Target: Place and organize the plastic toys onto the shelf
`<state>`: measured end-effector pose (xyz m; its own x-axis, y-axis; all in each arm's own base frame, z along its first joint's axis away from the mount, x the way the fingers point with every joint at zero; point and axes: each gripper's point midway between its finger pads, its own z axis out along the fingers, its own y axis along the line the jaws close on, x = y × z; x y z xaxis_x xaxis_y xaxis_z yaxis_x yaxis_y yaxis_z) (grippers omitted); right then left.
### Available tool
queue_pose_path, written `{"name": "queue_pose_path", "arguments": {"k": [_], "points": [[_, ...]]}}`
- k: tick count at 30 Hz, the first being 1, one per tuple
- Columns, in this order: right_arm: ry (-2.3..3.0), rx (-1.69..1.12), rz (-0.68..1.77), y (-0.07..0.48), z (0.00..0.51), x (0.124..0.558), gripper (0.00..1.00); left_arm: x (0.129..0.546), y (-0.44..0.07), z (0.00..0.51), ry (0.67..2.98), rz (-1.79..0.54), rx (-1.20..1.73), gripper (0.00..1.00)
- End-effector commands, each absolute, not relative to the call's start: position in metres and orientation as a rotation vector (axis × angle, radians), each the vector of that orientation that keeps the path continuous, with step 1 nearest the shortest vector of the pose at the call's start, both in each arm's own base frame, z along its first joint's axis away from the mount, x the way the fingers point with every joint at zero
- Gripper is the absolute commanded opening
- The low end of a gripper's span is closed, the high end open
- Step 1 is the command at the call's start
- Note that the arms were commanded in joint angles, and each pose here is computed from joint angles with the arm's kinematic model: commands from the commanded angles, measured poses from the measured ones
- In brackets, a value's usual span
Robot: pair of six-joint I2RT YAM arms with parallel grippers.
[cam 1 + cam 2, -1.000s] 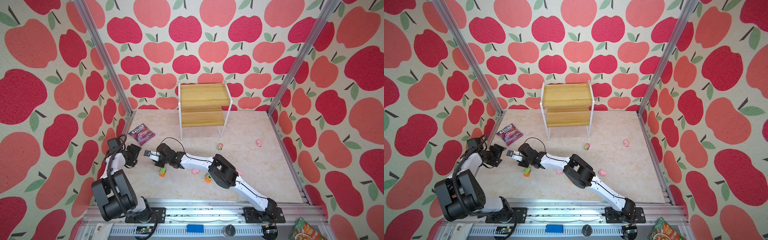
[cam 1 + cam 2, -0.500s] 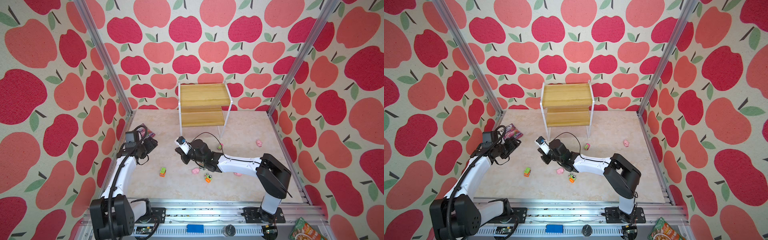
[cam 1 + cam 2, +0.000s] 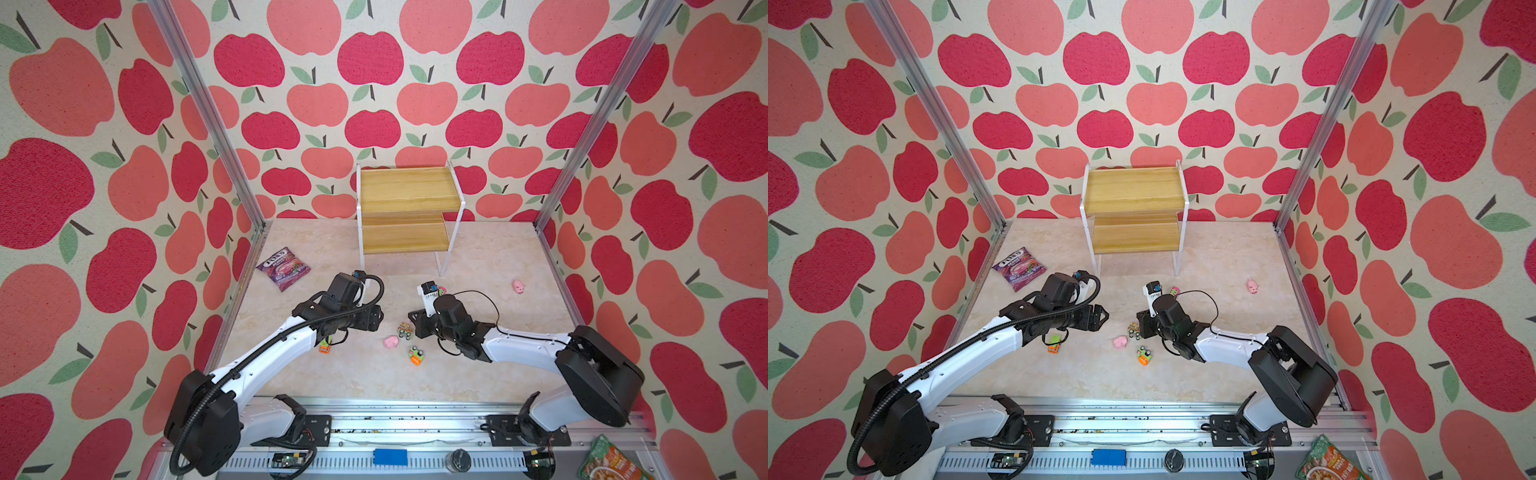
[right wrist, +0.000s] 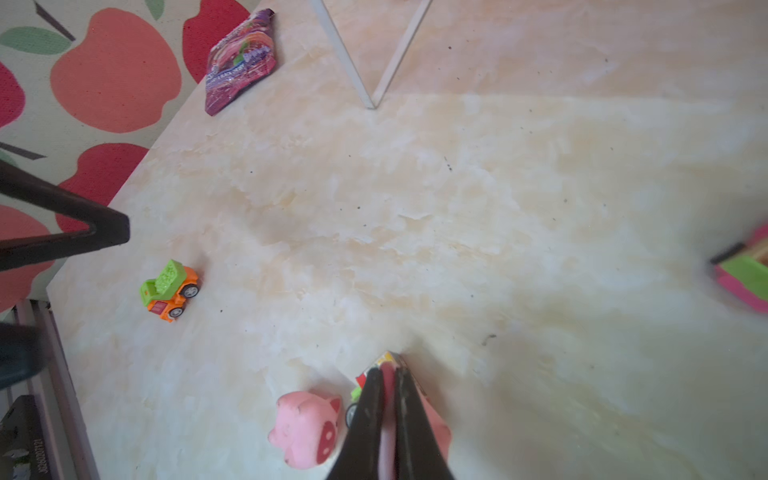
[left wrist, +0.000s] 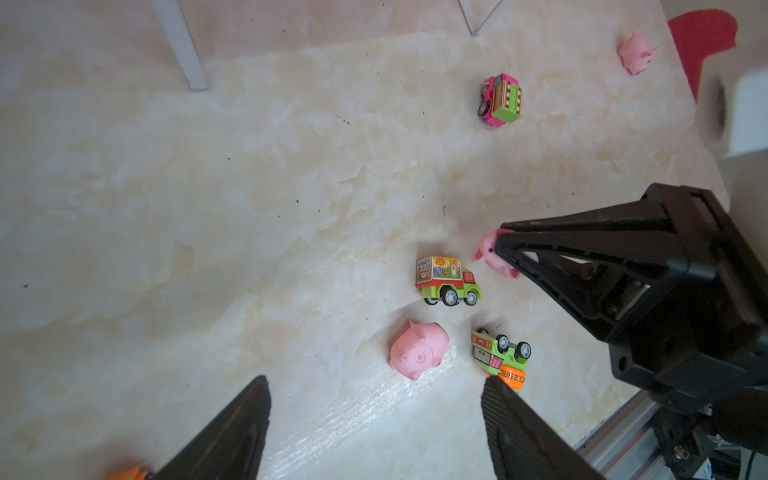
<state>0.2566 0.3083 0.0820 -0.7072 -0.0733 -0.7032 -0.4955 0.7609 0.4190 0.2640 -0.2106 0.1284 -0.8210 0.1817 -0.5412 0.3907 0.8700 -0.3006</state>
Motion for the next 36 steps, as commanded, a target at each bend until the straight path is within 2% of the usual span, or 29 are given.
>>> {"name": "queue_pose_path", "arguments": {"k": [1, 6, 11, 17, 23, 25, 28, 36], "points": [[2.333, -0.232, 0.868, 0.294, 0.073, 0.255, 0.10, 0.271, -0.232, 0.133, 2.484, -0.582, 0.491, 0.83], [2.407, -0.169, 0.818, 0.278, 0.059, 0.252, 0.14, 0.271, -0.252, 0.132, 2.498, -0.637, 0.553, 0.84], [2.469, -0.121, 0.639, 0.248, 0.048, 0.252, 0.29, 0.270, -0.261, 0.140, 2.500, -0.681, 0.599, 0.85], [2.467, -0.120, 0.393, 0.209, 0.053, 0.258, 0.42, 0.271, -0.262, 0.159, 2.516, -0.693, 0.670, 0.87], [2.433, -0.213, 0.190, 0.182, 0.074, 0.260, 0.45, 0.277, -0.247, 0.172, 2.537, -0.703, 0.625, 0.88], [2.403, -0.270, 0.197, 0.186, 0.085, 0.260, 0.45, 0.277, -0.242, 0.174, 2.554, -0.689, 0.623, 0.88], [2.334, -0.384, 0.262, 0.206, 0.101, 0.255, 0.45, 0.279, -0.232, 0.173, 2.579, -0.651, 0.613, 0.88], [2.350, -0.654, 0.132, 0.257, 0.093, 0.241, 0.43, 0.293, -0.217, 0.170, 2.559, -0.710, 0.525, 0.88]]}}
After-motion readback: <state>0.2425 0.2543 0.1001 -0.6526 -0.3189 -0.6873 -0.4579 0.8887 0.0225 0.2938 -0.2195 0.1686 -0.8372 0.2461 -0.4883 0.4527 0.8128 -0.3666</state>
